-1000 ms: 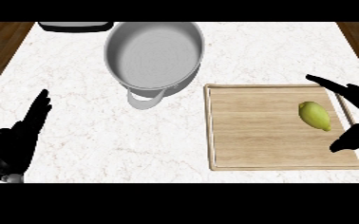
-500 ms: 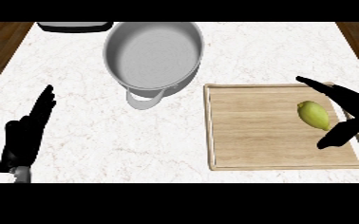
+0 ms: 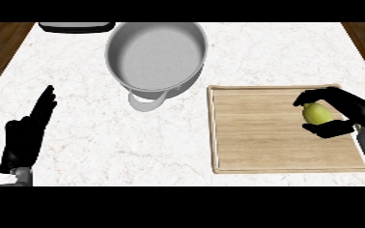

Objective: Pick the lemon from the tray and place it in the pot

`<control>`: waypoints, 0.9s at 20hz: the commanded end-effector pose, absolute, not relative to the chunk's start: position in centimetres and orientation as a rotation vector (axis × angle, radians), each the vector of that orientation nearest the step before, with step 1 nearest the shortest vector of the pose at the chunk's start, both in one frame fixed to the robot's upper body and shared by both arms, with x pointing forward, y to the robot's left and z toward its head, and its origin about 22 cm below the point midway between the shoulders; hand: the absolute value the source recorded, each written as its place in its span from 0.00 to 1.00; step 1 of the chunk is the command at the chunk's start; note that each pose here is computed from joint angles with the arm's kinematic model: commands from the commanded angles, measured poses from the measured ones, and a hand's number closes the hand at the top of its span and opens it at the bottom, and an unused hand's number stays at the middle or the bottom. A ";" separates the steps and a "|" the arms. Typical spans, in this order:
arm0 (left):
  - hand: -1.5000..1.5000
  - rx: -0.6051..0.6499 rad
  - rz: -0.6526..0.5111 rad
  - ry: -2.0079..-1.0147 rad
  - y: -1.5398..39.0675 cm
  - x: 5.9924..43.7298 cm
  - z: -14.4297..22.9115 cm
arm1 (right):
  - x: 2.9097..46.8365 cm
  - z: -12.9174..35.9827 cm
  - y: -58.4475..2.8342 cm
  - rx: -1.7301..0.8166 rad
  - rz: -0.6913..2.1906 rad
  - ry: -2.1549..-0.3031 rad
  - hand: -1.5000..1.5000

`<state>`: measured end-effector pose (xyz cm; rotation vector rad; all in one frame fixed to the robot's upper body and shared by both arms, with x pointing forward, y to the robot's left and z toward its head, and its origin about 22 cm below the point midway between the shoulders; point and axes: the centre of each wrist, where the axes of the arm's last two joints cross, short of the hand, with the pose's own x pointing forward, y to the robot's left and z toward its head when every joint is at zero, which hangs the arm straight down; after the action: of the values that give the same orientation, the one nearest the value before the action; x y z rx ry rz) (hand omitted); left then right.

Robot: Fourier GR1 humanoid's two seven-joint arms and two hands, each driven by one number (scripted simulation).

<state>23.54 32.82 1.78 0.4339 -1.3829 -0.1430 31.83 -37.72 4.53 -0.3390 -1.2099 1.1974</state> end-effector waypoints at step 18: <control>0.50 0.356 -0.252 -1.419 30.6 25.6 1.9 | 31.0 7.2 -3.1 -0.508 1.671 -1.286 1.00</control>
<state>25.21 30.94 1.74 0.3678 -1.4115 -0.2252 32.78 -9.30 5.32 -0.3752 -1.2754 1.6090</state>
